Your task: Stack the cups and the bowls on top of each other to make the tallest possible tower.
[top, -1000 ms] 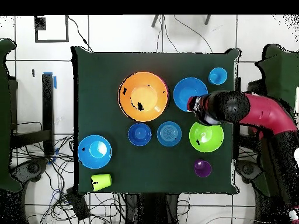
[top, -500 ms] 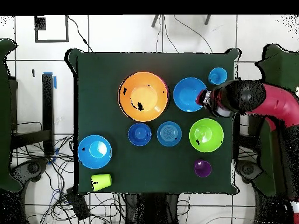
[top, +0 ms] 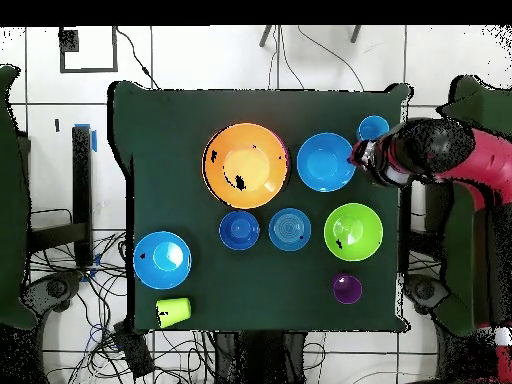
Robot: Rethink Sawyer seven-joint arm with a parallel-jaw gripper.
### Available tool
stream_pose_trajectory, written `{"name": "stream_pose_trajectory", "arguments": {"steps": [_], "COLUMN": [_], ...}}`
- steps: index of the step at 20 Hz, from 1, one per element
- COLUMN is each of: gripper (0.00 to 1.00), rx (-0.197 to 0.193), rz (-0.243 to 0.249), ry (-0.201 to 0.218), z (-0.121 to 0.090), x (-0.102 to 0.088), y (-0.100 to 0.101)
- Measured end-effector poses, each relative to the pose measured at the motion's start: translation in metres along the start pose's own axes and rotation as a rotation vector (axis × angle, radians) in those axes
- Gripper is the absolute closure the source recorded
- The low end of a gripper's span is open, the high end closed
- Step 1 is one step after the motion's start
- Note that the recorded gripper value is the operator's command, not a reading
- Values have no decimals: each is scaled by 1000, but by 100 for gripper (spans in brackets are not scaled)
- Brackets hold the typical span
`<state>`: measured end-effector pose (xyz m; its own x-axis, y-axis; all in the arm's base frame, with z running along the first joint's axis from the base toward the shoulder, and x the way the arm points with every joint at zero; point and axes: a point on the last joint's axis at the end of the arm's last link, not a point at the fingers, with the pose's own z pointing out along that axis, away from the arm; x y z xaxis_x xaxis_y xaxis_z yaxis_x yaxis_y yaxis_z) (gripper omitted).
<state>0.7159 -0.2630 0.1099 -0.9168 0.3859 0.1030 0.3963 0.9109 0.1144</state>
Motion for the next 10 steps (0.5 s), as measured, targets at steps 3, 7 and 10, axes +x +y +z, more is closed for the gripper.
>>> {"name": "stream_pose_trajectory", "arguments": {"steps": [3, 7, 10], "gripper": [0, 0, 0], "rx": [-10, -22, -27], "rz": [8, 8, 6], "ry": [-7, -8, -6], "z": [7, 20, 27], "x": [-9, -18, -20], "y": [2, 12, 18]}}
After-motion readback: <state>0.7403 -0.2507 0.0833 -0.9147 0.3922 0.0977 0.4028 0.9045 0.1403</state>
